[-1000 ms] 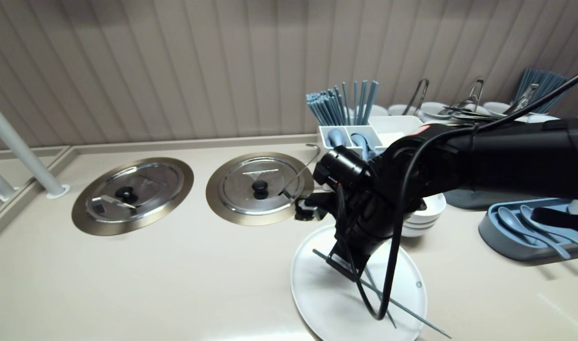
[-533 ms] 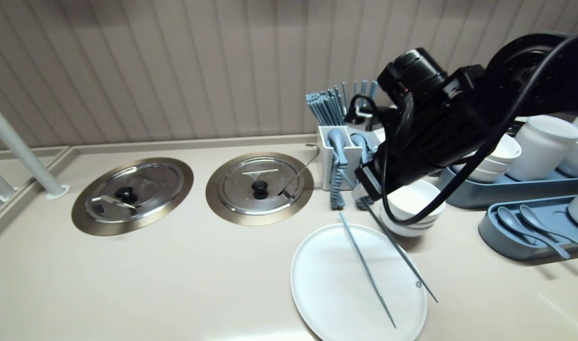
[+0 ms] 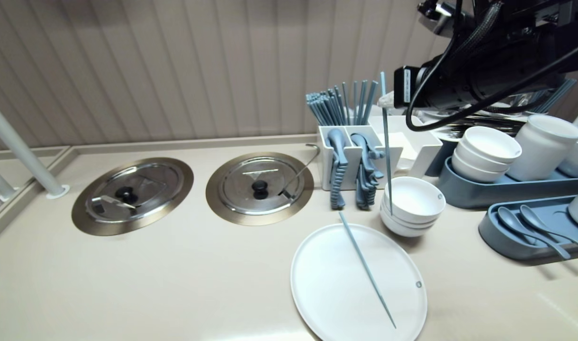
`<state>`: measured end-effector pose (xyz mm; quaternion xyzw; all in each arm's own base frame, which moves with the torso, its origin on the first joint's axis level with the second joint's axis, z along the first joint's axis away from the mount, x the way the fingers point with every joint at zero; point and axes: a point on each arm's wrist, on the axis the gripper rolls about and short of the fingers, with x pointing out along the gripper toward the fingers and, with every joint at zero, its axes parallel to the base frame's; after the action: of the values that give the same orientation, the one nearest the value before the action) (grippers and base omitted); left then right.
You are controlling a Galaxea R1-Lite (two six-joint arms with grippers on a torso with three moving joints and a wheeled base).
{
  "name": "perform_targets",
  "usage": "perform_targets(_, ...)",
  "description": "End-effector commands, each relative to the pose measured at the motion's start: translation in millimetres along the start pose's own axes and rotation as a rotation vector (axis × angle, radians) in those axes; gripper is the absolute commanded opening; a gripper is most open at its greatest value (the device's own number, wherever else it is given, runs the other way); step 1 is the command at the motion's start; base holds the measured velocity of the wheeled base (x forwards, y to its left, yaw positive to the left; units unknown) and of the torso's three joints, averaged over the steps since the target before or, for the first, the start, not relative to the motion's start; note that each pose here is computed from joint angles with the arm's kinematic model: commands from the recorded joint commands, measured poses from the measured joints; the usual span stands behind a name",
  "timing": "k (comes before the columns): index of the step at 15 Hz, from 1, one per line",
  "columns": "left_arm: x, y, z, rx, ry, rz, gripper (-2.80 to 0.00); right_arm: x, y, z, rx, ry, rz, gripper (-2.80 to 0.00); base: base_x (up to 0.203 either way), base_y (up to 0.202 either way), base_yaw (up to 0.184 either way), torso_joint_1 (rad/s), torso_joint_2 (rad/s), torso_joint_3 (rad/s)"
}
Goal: Put the chopsticks back from the plate
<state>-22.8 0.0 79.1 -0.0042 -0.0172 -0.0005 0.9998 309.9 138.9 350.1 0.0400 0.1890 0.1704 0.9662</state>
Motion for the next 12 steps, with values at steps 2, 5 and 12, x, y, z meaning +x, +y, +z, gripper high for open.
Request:
perform_targets(2,0.5,0.0,-2.1,-0.001,0.007,0.001,-2.80,-4.7,-1.5,11.0,0.046,-0.115,-0.063,-2.80,0.000,0.000,0.000,0.000,0.00,0.000)
perform_targets(5,0.5,0.0,-2.1,-0.001,0.007,0.001,-2.80,9.8,-5.2,18.2,0.067,-0.227,-0.126,-2.80,0.000,0.000,0.000,0.000,0.00,0.000)
perform_targets(12,0.5,0.0,-2.1,-0.001,0.007,0.001,-2.80,80.5,-38.1,27.8,0.120,-0.600,-0.184,-2.80,0.000,0.000,0.000,0.000,0.00,0.000)
